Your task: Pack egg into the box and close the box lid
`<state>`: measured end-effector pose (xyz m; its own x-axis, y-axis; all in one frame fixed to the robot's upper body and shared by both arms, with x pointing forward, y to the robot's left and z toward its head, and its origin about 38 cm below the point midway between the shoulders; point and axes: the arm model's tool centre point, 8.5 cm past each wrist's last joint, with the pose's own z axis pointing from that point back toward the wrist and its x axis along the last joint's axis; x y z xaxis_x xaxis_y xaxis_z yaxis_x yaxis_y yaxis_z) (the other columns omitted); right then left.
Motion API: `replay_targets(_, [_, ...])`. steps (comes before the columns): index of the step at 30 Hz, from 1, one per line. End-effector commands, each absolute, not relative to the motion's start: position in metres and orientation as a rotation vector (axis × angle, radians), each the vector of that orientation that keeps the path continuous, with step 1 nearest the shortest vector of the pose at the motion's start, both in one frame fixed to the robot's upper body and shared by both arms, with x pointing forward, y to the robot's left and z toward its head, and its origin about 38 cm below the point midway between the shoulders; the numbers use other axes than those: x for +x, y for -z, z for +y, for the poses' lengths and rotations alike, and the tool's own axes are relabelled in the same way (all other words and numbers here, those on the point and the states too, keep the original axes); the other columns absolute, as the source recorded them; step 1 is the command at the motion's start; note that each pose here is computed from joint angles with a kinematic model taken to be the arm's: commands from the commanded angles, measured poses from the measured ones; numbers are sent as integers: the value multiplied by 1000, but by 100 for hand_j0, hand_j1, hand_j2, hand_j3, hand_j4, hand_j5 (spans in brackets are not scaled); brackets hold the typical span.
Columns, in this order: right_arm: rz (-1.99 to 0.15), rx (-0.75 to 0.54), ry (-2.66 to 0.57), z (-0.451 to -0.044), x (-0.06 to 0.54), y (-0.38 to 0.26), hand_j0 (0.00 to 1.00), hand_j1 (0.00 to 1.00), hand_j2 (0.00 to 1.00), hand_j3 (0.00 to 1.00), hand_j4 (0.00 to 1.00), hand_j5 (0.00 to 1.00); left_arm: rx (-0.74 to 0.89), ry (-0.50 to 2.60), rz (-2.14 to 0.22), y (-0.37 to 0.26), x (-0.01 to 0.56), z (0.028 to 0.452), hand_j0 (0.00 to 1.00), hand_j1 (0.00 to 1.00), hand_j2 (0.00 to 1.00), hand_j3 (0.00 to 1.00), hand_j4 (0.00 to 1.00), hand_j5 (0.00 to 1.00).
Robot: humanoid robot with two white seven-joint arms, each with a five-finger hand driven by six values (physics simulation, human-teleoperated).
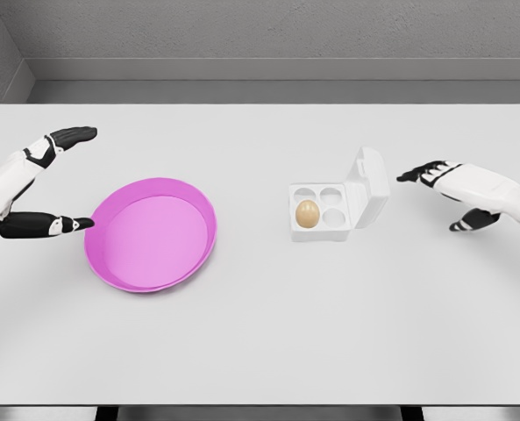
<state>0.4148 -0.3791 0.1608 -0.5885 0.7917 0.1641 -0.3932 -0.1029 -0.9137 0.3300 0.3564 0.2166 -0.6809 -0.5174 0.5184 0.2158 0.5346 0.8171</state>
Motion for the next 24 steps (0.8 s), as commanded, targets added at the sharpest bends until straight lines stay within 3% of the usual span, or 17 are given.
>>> replay_targets(1, [-1345, -460, -1812, -376, 414, -161, 100, 100, 100, 100, 100, 100, 240, 1194, -1995, -215, 331, 358, 100, 100, 100, 100, 100, 100])
replay_targets(24, [-1508, -389, -1927, -336, 403, -184, 100, 100, 100, 100, 100, 100, 219, 1199, -1995, -212, 331, 352, 100, 100, 100, 100, 100, 100])
